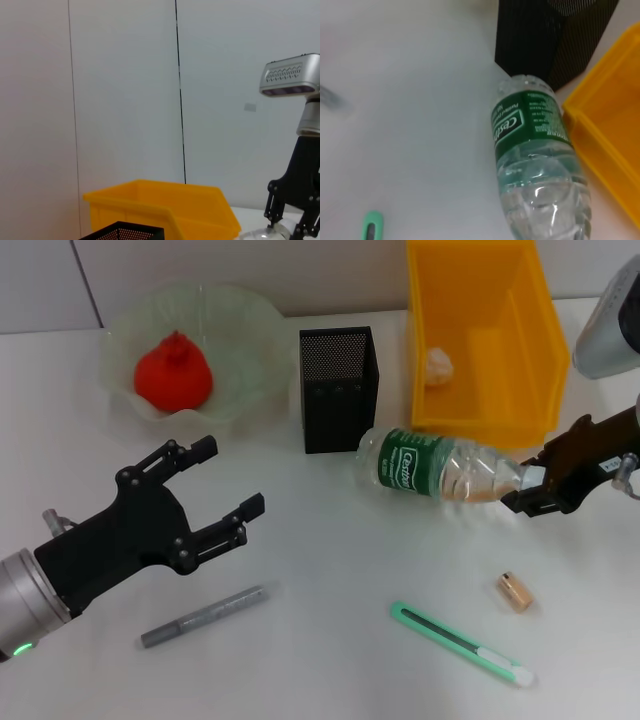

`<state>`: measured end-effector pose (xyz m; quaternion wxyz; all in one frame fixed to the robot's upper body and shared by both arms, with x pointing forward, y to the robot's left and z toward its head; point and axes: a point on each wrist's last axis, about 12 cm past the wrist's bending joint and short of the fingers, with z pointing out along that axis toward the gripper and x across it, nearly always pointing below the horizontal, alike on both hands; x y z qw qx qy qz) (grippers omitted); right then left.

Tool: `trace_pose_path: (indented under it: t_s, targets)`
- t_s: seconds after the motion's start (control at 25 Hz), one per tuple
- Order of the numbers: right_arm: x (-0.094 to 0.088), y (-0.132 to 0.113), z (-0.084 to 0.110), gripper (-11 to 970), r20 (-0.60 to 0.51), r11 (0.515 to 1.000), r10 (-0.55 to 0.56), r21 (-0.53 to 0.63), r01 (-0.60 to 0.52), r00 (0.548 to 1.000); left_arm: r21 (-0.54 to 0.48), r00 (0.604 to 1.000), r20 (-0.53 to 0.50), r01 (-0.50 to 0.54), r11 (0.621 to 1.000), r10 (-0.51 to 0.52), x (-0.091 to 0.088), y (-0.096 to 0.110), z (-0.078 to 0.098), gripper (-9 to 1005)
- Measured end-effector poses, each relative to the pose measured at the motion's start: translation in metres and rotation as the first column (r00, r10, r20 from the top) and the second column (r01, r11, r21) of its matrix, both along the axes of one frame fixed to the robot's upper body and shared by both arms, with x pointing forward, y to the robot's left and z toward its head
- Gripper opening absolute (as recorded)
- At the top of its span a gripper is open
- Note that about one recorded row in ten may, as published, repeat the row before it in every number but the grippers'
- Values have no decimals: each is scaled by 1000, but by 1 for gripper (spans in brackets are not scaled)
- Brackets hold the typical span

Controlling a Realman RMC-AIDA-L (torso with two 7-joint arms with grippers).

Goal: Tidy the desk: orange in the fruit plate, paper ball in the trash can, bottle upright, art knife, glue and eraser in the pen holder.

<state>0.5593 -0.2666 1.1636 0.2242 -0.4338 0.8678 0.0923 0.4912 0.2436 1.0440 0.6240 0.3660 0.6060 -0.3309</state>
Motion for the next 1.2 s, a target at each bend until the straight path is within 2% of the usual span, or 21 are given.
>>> trace_pose_path:
  t_s: [0.48,1.2]
  targets:
    - [-1,14,31,443,75,997,61,42,-65,995,-7,1000,6,-10,1000,10,0,2,1,814]
    - [2,29,48,450,121,989,108,91,-119,987,-36,999,23,-34,999,35,-7,10,2,815]
